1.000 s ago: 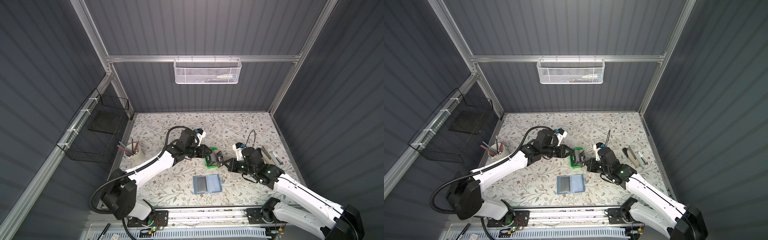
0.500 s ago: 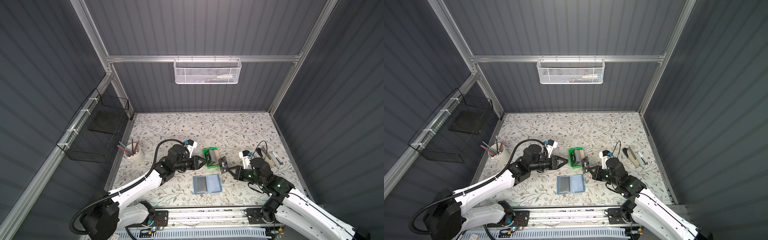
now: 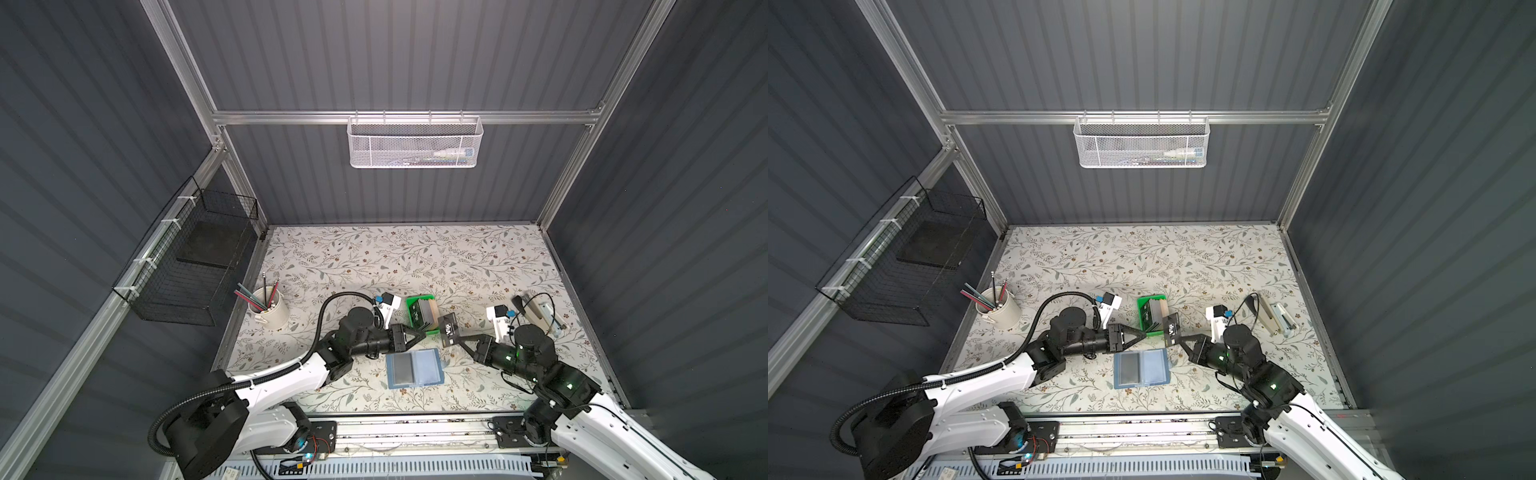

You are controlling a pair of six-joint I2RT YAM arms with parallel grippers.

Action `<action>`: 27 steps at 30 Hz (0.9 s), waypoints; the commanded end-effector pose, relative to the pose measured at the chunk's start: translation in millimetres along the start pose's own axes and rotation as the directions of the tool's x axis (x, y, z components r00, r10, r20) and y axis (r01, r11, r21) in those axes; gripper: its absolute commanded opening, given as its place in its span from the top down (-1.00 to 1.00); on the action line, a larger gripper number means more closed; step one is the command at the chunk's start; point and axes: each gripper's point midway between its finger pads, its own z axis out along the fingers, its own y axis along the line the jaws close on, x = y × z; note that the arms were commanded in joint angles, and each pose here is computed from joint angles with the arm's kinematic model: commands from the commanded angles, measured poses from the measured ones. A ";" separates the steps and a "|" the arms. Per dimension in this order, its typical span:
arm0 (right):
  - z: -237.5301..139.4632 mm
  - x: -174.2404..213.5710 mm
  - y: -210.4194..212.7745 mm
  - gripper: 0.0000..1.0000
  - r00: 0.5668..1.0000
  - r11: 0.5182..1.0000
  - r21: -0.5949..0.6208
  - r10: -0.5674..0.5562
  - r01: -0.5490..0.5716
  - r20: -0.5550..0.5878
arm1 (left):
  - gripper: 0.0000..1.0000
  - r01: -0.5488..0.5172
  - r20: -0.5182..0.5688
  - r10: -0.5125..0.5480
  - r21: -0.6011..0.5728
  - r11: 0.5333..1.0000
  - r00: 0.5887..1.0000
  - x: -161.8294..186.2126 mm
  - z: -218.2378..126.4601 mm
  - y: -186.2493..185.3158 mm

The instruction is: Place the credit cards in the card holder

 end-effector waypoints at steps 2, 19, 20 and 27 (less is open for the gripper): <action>-0.4 -1.7 22.6 1.00 0.999 0.993 -0.108 0.038 -0.039 -0.006 | 0.28 0.022 -0.002 -0.022 0.113 0.993 1.000 -4.3 2.1 -25.9; -5.7 -3.0 49.2 1.00 0.997 0.968 -0.236 0.076 -0.081 -0.029 | 0.32 0.059 -0.033 -0.054 0.216 0.975 0.998 -7.7 14.5 -45.6; -5.6 -3.0 49.4 1.00 0.996 0.967 -0.239 0.079 -0.084 -0.030 | 0.32 0.058 -0.032 -0.052 0.219 0.974 0.998 -7.9 15.1 -46.2; -2.8 -3.2 47.4 1.00 0.995 0.965 -0.244 0.097 -0.100 -0.027 | 0.38 0.047 -0.033 -0.041 0.241 0.969 0.999 -8.3 18.6 -52.5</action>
